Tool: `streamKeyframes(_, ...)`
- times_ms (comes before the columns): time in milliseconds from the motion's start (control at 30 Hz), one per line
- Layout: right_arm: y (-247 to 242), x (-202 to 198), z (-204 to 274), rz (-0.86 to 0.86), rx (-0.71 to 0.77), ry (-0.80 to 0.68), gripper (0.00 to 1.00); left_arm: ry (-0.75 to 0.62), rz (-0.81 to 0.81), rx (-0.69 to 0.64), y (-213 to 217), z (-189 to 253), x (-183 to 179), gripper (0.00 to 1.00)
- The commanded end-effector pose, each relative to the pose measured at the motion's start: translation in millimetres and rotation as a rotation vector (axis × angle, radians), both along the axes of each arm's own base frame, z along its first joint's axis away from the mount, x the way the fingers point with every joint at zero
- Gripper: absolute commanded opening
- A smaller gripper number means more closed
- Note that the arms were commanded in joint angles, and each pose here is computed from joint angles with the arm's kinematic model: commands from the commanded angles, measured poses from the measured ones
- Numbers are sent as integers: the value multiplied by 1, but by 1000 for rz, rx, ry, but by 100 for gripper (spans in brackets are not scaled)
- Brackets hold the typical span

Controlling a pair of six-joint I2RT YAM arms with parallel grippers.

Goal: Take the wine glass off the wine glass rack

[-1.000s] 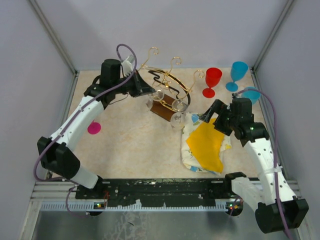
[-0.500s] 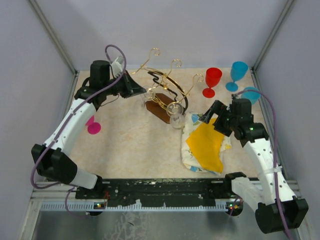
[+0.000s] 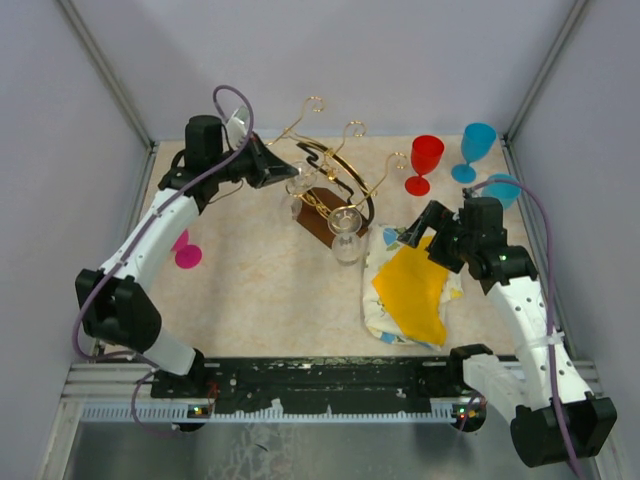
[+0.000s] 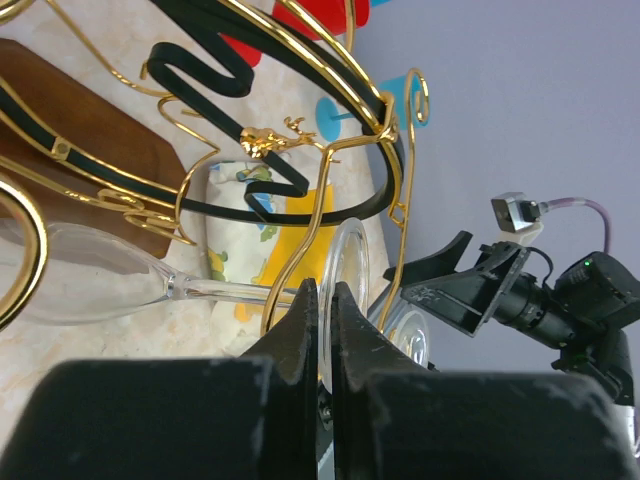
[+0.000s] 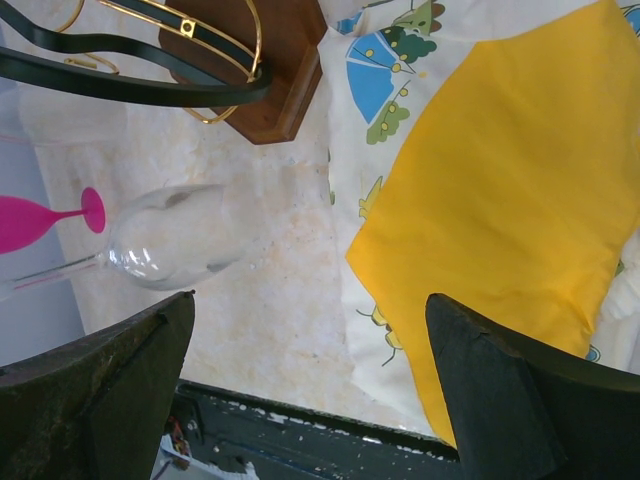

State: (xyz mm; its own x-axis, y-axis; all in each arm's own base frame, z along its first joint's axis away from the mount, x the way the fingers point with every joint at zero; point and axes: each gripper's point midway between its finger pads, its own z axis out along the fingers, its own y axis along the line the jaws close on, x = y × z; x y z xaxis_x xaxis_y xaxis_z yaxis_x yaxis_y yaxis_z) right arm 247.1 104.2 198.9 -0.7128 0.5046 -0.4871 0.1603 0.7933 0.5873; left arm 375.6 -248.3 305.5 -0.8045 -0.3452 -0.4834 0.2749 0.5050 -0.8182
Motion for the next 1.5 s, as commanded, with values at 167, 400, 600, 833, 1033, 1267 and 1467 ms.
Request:
streamKeyframes(167, 1, 4, 16, 25, -4, -61, 99, -96, -73, -139, -19, 50, 2, 0)
streamKeyframes(400, -1, 3, 20, 14, -13, -50, 99, -89, -139, -202, -28, 62, -15, 0)
streamKeyframes(600, -2, 2, 23, 14, -14, -61, 99, -78, -213, -233, -30, 68, -36, 0)
streamKeyframes(833, -1, -2, 40, 5, 1, -63, 99, -61, -238, -260, -23, 72, -65, 0)
streamKeyframes(1033, -9, -17, 55, 7, -44, -40, 99, -85, -271, -285, -18, 86, -91, 0)
streamKeyframes(1267, -4, -37, 70, 37, -4, -55, 99, -118, -309, -327, -8, 111, -131, 0)
streamKeyframes(1467, 18, -56, 125, 146, 106, -114, 99, -269, -341, -292, 4, 147, -164, 0)
